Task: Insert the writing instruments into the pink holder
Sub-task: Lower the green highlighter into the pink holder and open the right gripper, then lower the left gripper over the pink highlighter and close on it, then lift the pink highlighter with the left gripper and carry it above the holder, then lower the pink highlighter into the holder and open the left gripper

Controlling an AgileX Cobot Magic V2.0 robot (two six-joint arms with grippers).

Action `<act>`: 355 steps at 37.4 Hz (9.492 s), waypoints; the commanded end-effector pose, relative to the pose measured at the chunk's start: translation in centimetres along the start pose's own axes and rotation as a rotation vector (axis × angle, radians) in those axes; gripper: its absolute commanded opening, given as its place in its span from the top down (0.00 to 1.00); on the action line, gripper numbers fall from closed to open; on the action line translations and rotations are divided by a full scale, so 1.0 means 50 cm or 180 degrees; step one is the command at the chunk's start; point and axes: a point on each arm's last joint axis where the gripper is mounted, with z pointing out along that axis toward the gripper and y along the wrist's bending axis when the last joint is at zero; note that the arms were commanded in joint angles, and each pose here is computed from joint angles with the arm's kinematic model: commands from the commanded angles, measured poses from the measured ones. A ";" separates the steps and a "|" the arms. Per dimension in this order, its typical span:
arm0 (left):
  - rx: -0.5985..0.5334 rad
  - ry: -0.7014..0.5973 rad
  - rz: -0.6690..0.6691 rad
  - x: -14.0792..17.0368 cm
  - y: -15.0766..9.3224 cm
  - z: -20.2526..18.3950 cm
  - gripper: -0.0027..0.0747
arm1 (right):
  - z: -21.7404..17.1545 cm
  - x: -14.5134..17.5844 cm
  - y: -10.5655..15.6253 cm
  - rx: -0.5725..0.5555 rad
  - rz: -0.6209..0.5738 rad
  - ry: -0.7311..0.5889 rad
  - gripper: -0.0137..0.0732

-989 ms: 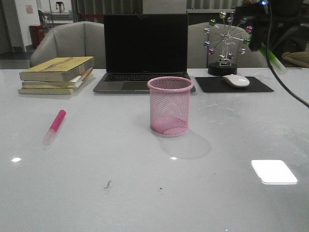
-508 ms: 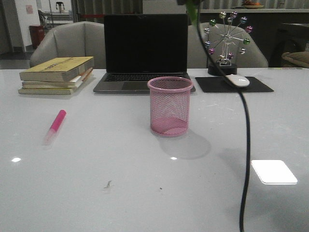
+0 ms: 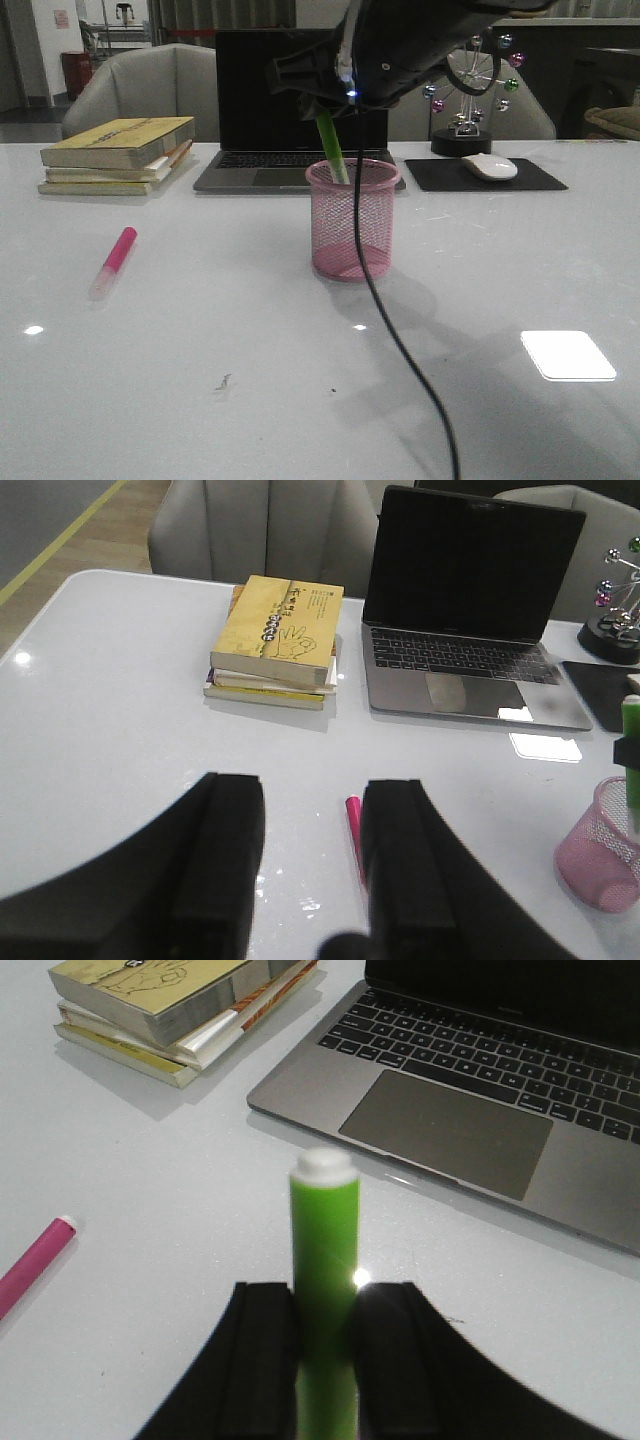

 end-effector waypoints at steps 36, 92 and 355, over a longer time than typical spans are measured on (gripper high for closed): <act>0.0037 -0.0461 -0.0056 -0.043 -0.004 -0.010 0.54 | -0.194 -0.160 -0.025 0.0123 -0.0522 -0.0468 0.36; 0.0041 -0.0514 -0.0061 -0.046 -0.005 -0.010 0.54 | -0.761 0.072 -0.093 0.1462 -0.0037 -0.0451 0.36; 0.0550 -0.1592 0.0473 -0.238 -0.117 0.170 0.46 | -0.758 0.118 -0.092 0.1424 0.0097 0.0325 0.36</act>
